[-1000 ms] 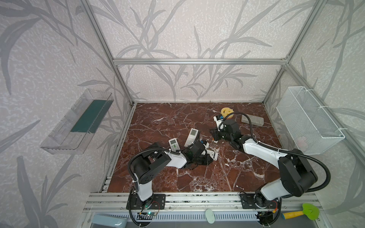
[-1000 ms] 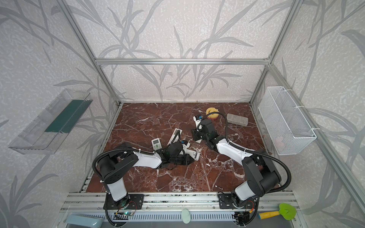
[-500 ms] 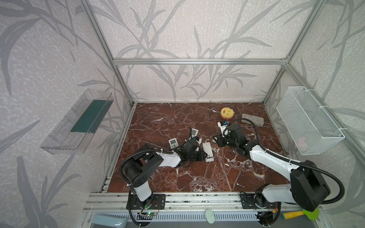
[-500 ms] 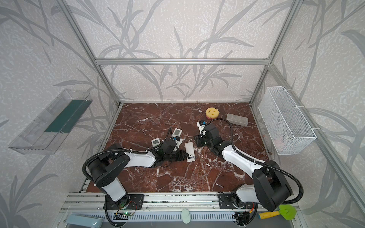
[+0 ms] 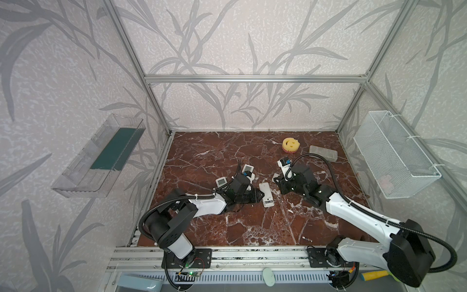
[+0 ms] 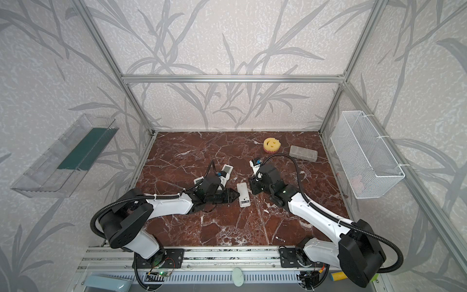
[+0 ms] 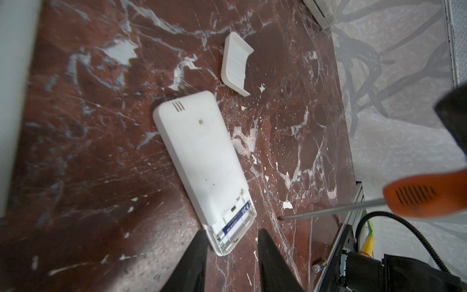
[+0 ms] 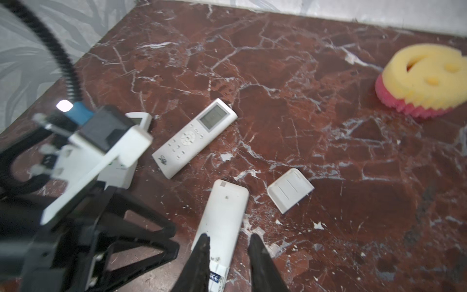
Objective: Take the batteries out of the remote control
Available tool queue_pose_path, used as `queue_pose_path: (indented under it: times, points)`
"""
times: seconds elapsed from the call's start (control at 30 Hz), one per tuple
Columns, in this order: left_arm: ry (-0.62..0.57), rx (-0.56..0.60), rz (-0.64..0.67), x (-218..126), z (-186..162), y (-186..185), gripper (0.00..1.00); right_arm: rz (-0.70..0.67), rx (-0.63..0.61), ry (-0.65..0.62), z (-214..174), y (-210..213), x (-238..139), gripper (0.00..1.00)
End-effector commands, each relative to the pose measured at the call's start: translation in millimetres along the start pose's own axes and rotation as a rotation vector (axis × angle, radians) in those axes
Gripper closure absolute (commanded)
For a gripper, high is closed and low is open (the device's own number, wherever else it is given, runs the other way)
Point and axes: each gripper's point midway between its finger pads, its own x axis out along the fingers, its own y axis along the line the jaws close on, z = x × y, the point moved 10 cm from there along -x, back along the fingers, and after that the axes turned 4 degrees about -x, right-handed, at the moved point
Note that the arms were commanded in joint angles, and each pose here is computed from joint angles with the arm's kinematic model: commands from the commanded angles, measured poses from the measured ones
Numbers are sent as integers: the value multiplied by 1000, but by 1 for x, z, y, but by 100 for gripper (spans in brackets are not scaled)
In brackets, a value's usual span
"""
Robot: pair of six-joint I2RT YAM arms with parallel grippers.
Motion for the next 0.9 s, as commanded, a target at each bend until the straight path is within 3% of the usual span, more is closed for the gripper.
queue_pose_path:
  times: [0.0,0.1,0.23,0.33,0.43,0.57,0.87]
  points:
    - [9,-64,36,-4,2,9,63,-28,-93,-88,14,17,-7,100]
    - [5,-72,-7,-3,3,5,62,4,-78,-135,13,28,-2,100]
    - [-51,36,-112,-14,3,-3,59,-17,27,-176,17,26,-6,100]
    - [-107,190,-176,-27,0,-15,58,-77,127,-184,25,21,-15,100]
    - [-148,424,-216,-35,-11,-33,57,-122,214,-171,32,19,-23,100]
    - [-201,669,-264,-33,-26,-59,54,-102,307,-165,38,20,-28,100]
    - [-324,752,-256,-22,-25,-63,55,-37,389,-144,47,26,-42,100]
